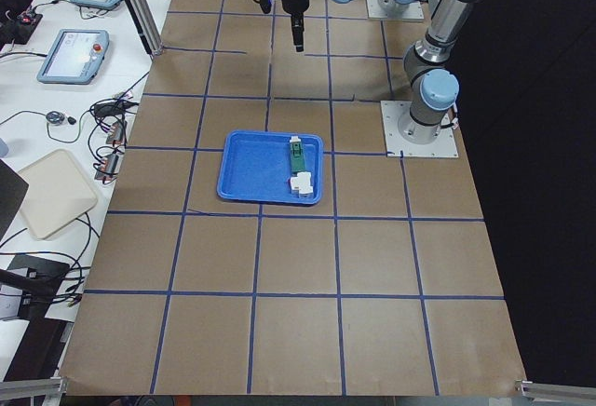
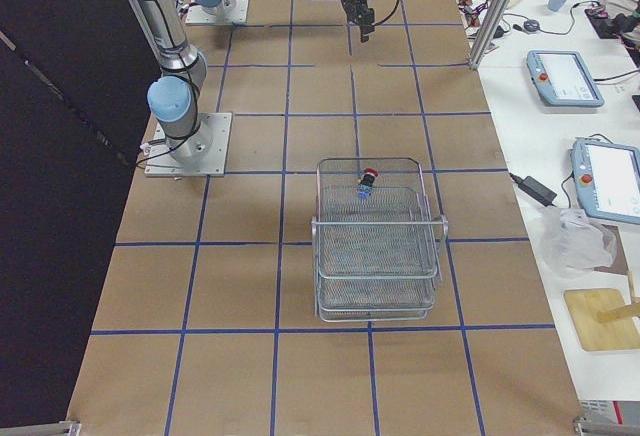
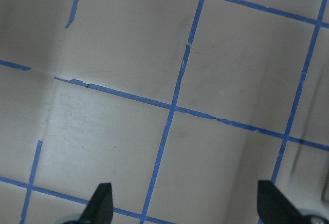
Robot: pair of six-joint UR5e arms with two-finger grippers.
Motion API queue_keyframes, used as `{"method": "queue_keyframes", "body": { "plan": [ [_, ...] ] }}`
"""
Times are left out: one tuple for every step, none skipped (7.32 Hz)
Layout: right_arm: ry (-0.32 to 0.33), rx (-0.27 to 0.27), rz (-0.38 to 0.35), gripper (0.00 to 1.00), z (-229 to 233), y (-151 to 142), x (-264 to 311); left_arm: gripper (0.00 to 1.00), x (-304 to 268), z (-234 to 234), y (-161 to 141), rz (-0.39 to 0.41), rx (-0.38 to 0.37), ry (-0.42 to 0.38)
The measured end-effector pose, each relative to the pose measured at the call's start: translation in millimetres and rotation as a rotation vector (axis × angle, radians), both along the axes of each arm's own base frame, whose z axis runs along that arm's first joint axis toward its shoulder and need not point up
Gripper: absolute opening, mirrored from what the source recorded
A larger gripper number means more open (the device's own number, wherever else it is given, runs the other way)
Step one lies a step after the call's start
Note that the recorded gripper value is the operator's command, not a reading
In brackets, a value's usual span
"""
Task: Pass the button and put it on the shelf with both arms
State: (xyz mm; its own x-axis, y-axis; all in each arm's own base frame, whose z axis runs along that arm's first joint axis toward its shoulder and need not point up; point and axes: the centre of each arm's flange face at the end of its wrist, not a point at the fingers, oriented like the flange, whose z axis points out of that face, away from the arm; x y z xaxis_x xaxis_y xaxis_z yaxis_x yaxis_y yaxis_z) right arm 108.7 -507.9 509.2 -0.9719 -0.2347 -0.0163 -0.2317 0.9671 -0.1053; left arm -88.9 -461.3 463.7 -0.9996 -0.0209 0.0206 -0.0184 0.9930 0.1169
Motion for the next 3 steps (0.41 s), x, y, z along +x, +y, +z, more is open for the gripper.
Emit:
{"method": "queue_keyframes", "body": {
  "plan": [
    [-0.001, 0.012, -0.064, 1.0, -0.6, 1.5, 1.8, 1.0, 0.0, -0.1, -0.2, 0.0, -0.001, 0.001],
    [-0.003, 0.016, -0.119, 1.0, -0.2, 2.3, 2.8, 1.0, 0.1, -0.2, -0.2, 0.0, -0.001, 0.002],
    [-0.006, 0.017, -0.156, 1.0, 0.4, 2.5, 2.8, 1.0, 0.1, -0.1, 0.1, -0.001, 0.0, 0.001]
  ]
}}
